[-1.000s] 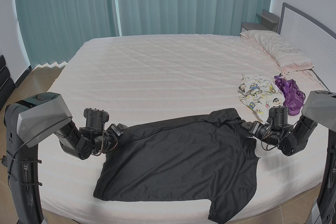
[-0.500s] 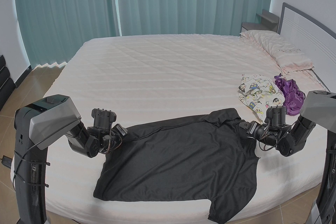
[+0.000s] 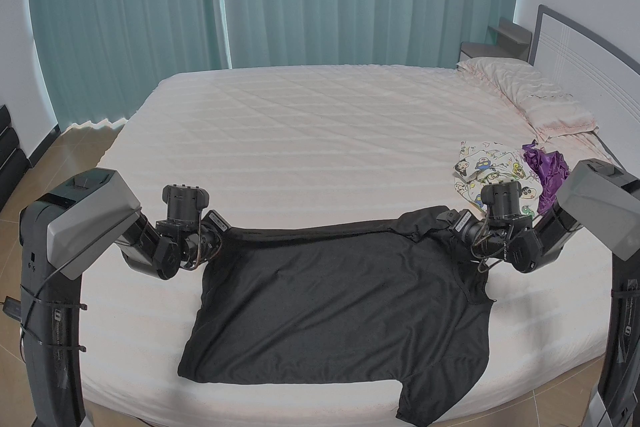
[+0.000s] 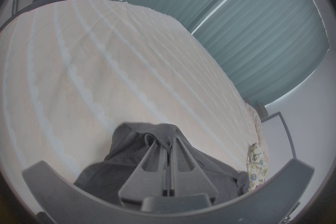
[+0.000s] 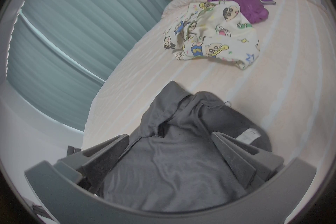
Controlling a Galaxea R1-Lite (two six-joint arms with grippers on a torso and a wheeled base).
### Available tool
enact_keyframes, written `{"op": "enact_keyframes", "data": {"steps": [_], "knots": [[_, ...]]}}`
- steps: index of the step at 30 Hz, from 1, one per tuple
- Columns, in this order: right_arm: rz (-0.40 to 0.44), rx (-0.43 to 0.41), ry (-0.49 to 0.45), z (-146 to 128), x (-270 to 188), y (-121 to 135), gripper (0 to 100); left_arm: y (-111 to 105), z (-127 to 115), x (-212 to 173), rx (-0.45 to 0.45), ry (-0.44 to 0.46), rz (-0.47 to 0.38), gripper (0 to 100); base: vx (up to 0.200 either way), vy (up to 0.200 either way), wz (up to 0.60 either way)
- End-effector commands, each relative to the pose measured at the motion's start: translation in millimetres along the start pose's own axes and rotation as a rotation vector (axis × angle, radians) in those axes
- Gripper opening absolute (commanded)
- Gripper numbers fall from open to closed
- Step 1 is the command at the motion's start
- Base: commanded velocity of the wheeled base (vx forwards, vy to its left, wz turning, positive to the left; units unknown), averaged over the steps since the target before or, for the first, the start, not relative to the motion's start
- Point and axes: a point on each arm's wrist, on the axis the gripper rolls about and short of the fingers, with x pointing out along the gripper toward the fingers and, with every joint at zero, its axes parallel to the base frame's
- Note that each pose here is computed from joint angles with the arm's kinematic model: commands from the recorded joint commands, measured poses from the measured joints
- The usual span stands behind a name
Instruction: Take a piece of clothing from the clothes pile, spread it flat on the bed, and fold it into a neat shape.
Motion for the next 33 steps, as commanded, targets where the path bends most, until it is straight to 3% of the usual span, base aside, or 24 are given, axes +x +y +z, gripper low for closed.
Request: {"op": "enact_keyframes", "data": {"steps": [1, 13, 26, 27, 33], "knots": [[-0.030, 0.119, 0.055, -11, 31, 39, 100, -8, 56, -2, -0.069, -0.102, -0.013, 0, 0.000, 0.000, 0.00], [-0.075, 0.139, 0.055, -24, 65, 37, 100, -4, 55, 2, -0.070, -0.075, 0.024, 0, 0.000, 0.000, 0.00], [-0.007, 0.126, 0.066, -29, 80, 67, 100, 0, 49, 1, -0.071, -0.058, 0.042, 0, 0.000, 0.000, 0.00], [-0.017, 0.124, 0.072, -30, 83, 67, 0, 0, 49, 1, -0.072, -0.058, 0.042, 0, 0.000, 0.000, 0.00], [-0.065, 0.131, 0.079, -26, 98, 65, 0, 1, 49, 0, -0.075, -0.058, 0.045, 0, 0.000, 0.000, 0.00]]}}
